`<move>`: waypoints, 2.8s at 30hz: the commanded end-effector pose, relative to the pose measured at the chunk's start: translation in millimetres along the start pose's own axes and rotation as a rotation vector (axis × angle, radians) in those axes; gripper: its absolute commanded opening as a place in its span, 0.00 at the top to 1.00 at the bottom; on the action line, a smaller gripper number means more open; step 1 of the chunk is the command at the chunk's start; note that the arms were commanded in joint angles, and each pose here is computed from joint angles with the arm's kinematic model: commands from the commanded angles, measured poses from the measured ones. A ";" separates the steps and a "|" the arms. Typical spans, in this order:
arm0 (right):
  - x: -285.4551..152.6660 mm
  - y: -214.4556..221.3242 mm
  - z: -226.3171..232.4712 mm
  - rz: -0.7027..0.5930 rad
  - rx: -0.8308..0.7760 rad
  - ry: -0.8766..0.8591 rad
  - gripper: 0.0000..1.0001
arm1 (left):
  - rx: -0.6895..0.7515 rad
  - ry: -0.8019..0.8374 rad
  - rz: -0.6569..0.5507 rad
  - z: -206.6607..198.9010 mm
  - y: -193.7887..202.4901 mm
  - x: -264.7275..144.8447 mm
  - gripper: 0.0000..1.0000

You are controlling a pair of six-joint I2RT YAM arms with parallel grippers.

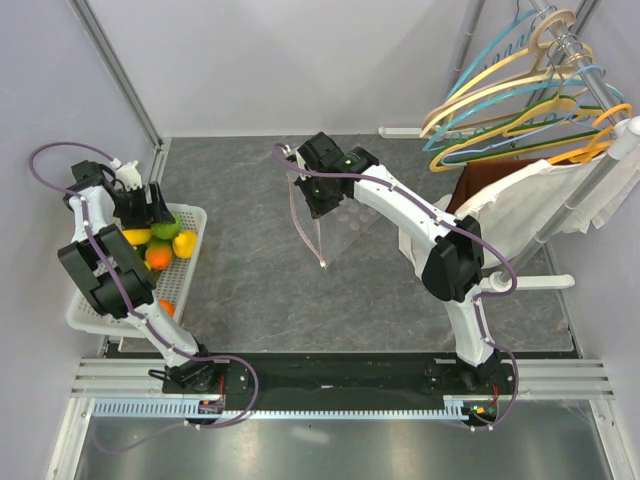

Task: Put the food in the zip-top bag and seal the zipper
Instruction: Pick up the fake fruit from the bin, then place the fake fruit in the zipper food storage bag.

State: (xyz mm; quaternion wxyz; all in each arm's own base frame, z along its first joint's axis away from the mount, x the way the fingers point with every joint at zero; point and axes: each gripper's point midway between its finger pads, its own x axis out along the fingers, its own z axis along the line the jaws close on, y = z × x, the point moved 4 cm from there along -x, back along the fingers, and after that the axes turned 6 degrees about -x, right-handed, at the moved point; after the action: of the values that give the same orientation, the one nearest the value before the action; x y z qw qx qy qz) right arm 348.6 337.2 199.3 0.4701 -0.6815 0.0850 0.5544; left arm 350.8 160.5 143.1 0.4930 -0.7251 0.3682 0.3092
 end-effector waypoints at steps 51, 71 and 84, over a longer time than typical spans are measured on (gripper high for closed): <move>-28.4 -20.3 64.8 -0.058 0.050 -0.435 1.00 | 0.447 0.956 -0.254 -344.0 81.0 -92.1 0.53; -65.0 -20.6 78.7 -0.093 0.047 -0.560 1.00 | 0.290 0.420 -0.351 -268.3 66.3 -24.1 0.56; -81.0 -28.3 98.2 -0.107 0.074 -0.732 1.00 | 0.370 0.424 -0.383 -297.6 37.2 -91.2 0.16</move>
State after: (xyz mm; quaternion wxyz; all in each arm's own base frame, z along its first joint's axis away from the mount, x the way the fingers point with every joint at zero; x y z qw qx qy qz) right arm 278.5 390.9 257.3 0.5118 -0.4507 -0.0622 0.7287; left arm 302.2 -111.1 249.0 0.5401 -0.7480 0.3853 0.0138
